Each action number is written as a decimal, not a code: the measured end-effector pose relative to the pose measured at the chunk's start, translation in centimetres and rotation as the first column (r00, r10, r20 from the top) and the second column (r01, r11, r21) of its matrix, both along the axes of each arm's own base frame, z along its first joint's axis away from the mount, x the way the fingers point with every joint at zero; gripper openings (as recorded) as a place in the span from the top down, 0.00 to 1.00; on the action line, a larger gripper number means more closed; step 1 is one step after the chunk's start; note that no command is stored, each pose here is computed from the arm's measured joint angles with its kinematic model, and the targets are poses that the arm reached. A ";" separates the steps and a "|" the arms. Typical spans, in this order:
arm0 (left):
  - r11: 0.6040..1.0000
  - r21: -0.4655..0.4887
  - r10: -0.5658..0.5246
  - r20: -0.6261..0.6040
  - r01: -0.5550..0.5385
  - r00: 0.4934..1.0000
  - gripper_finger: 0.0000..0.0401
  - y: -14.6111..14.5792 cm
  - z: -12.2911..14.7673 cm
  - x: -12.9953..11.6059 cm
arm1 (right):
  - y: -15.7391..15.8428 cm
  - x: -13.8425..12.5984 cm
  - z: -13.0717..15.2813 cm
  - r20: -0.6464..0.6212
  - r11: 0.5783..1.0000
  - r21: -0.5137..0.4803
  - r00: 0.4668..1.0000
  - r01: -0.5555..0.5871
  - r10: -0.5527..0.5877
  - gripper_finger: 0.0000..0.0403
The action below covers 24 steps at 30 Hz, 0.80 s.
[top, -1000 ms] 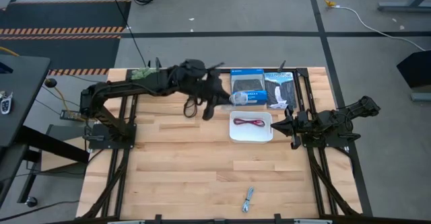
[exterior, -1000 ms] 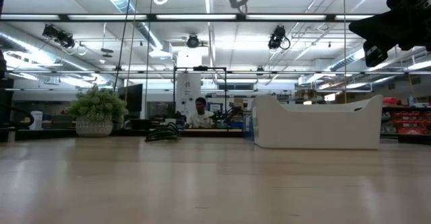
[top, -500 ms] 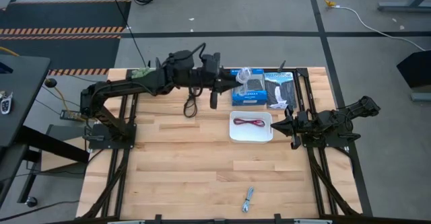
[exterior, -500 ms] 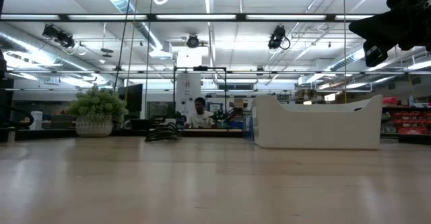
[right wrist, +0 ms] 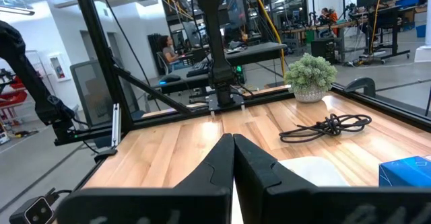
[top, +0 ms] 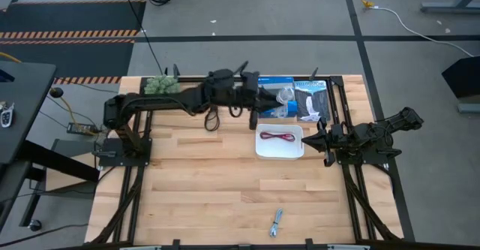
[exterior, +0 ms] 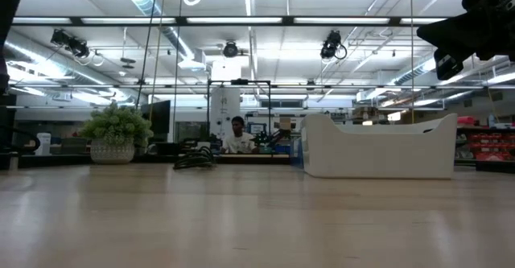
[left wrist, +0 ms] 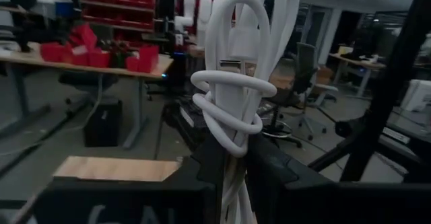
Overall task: Pick and place USB-C Cables
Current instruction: Put the white charger cable into the white bin
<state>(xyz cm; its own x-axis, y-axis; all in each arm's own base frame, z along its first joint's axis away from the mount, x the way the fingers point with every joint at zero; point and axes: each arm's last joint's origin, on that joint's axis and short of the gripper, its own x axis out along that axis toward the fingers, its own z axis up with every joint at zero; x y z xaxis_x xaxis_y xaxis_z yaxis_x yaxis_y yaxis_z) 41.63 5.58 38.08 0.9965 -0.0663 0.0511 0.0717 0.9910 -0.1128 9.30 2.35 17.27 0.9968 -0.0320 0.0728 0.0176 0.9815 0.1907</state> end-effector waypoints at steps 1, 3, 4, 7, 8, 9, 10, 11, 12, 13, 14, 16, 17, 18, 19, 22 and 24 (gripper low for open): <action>1.000 -0.012 -0.006 -0.007 0.006 1.000 0.88 -0.1 -0.5 0.4 | 0.0 0.0 0.0 0.000 1.000 0.000 1.000 0.000 0.000 0.97; 0.999 -0.048 -0.018 -0.023 0.017 1.000 0.88 -0.3 -1.5 1.2 | 0.0 0.0 0.0 0.000 1.000 0.000 1.000 0.000 0.000 0.97; 0.997 -0.068 -0.023 -0.038 0.021 0.999 0.88 -0.3 -2.1 1.6 | 0.0 0.0 0.0 0.000 1.000 0.000 1.000 0.000 0.000 0.97; 0.991 -0.124 -0.065 -0.059 0.057 0.996 0.88 -0.2 -3.7 2.6 | 0.0 0.0 0.0 0.000 1.000 0.000 1.000 0.000 0.000 0.97; 0.989 -0.136 -0.071 -0.060 0.062 0.996 0.88 -0.2 -4.2 3.0 | 0.0 0.0 0.0 0.000 1.000 0.000 1.000 0.000 0.000 0.97; 0.987 -0.145 -0.075 -0.072 0.064 0.995 0.88 -0.2 -4.7 3.2 | 0.0 0.0 0.0 0.000 1.000 0.000 1.000 0.000 0.000 0.97; 0.986 -0.153 -0.081 -0.084 0.068 0.993 0.88 -0.1 -5.3 3.5 | 0.0 0.0 0.0 0.000 1.000 0.000 1.000 0.000 0.000 0.97; 0.984 -0.165 -0.083 -0.094 0.067 0.992 0.88 -0.1 -5.8 3.8 | 0.0 0.0 0.0 0.000 1.000 0.000 1.000 0.001 -0.001 0.97; 0.983 -0.174 -0.084 -0.112 0.064 0.990 0.88 -0.1 -6.4 4.1 | 0.0 0.0 0.0 0.000 1.000 0.000 1.000 0.000 0.000 0.97; 0.982 -0.179 -0.085 -0.119 0.063 0.989 0.88 0.0 -6.9 4.4 | 0.0 0.0 0.0 0.000 1.000 0.000 1.000 0.000 0.000 0.97; 0.981 -0.183 -0.089 -0.134 0.063 0.987 0.88 0.0 -7.5 4.6 | 0.0 0.0 0.0 0.000 1.000 0.000 1.000 0.000 0.000 0.97; 0.980 -0.188 -0.100 -0.156 0.070 0.983 0.88 0.0 -8.5 5.0 | 0.0 0.0 0.0 0.000 1.000 0.000 1.000 0.000 0.000 0.97; 0.979 -0.190 -0.101 -0.164 0.069 0.981 0.88 0.0 -8.9 5.2 | 0.0 0.0 0.0 0.000 1.000 0.000 1.000 0.000 0.000 0.97; 0.979 -0.192 -0.101 -0.174 0.067 0.980 0.88 0.0 -9.3 5.3 | 0.0 0.0 0.0 0.000 1.000 0.000 1.000 0.000 0.000 0.97; 0.979 -0.191 -0.101 -0.181 0.066 0.978 0.88 0.0 -9.6 5.4 | 0.0 0.0 0.0 0.000 1.000 0.000 1.000 0.000 0.000 0.97; 0.981 -0.186 -0.101 -0.206 0.062 0.973 0.88 0.1 -10.3 5.6 | 0.0 0.0 0.0 0.000 1.000 0.000 1.000 0.000 0.000 0.97; 0.982 -0.181 -0.097 -0.213 0.058 0.972 0.88 0.0 -10.7 5.6 | 0.0 0.0 0.0 0.000 1.000 0.000 1.000 0.000 0.000 0.97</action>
